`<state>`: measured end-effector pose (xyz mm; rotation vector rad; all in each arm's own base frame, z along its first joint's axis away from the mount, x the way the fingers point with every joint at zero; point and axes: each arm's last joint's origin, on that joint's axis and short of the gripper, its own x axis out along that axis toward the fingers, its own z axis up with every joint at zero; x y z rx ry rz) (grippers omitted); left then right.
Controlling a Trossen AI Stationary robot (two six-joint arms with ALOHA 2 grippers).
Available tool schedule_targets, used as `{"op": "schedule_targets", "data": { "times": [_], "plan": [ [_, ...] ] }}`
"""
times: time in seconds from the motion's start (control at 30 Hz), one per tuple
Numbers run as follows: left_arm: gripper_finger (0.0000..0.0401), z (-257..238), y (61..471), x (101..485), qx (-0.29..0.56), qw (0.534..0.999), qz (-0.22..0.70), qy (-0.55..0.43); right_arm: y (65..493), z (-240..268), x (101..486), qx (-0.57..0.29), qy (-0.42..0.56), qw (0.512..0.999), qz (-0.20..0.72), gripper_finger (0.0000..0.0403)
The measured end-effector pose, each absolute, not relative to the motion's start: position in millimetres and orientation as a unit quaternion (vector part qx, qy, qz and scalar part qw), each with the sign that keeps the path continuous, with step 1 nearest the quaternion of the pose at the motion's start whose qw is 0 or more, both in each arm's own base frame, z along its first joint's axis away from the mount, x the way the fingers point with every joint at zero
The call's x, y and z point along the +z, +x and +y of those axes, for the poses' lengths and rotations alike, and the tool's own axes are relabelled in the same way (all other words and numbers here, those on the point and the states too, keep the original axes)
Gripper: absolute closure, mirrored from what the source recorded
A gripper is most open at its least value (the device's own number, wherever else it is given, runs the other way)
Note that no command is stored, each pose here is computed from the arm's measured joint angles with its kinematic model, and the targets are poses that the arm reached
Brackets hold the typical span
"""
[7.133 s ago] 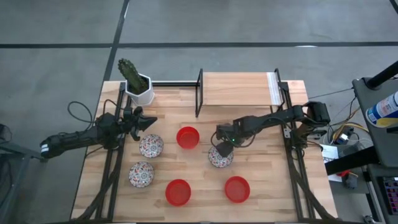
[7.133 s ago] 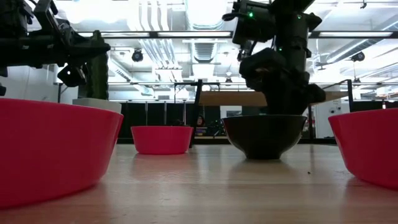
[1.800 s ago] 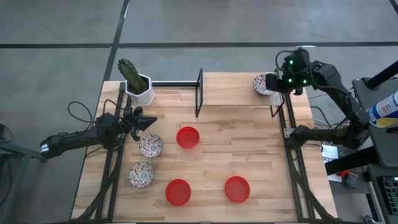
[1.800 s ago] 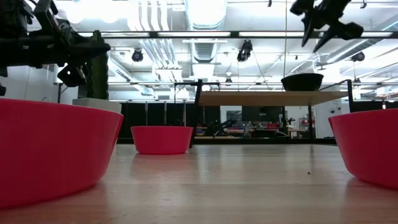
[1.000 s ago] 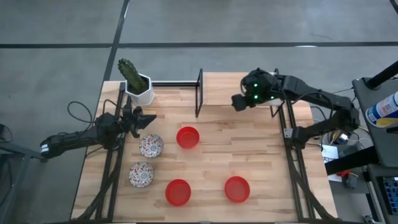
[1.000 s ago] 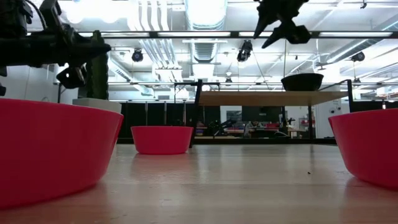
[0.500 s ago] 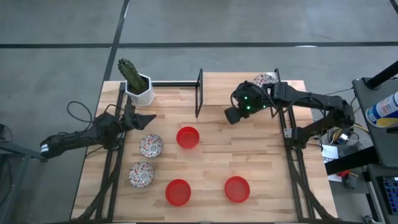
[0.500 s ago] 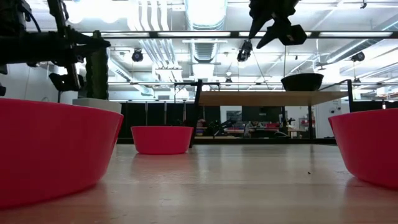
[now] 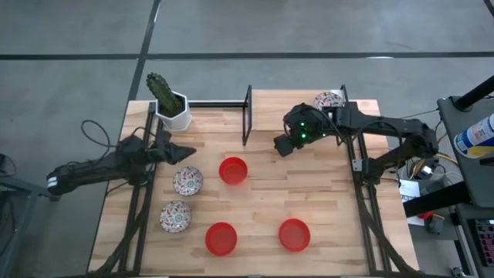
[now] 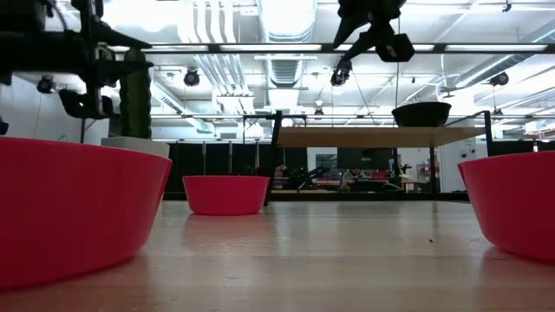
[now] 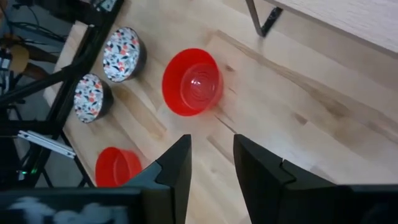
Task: Pick & Place Mini bowls
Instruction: Stack the top white bowl on the white bowl on the shelf
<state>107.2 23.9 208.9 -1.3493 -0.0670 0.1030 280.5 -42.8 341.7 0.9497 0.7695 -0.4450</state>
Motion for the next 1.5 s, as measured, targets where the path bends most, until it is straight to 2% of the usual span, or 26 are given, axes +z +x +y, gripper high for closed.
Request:
{"op": "schedule_targets", "data": {
  "times": [0.17, 0.3, 0.43, 0.6, 0.83, 1.2, 1.5],
  "plan": [
    [0.024, 23.6, 106.8, 226.8, 0.129, 0.798, 0.096, -0.581, 286.9, -41.7, 335.9, -0.207, 0.44, 0.793, 0.366, 0.0295],
    [0.0232, 23.4, 104.4, 233.4, 0.198, 0.792, 0.225, -0.531, 292.5, -40.0, 331.2, -0.205, 0.438, 0.792, 0.371, 0.0298],
    [0.0232, 25.8, 108.3, 240.6, 0.238, 0.792, 0.294, -0.48, 295.6, -38.9, 328.3, -0.205, 0.437, 0.791, 0.375, 0.0296],
    [0.0232, 30.0, 122.2, 237.1, 0.247, 0.794, 0.355, -0.428, 298.8, -37.9, 326.1, -0.202, 0.436, 0.792, 0.375, 0.03],
    [0.0232, 32.9, 138.6, 214.5, 0.226, 0.773, 0.454, -0.381, 301.4, -36.6, 326.1, -0.199, 0.44, 0.794, 0.37, 0.0311],
    [0.0232, 36.9, 149.9, 197.6, 0.219, 0.76, 0.526, -0.313, 302.6, -34.2, 326.9, -0.194, 0.441, 0.796, 0.366, 0.0312],
    [0.0232, 38.0, 153.2, 190.9, 0.222, 0.749, 0.545, -0.304, 303.4, -34.5, 327.6, -0.191, 0.44, 0.799, 0.362, 0.0324]
  ]
}}
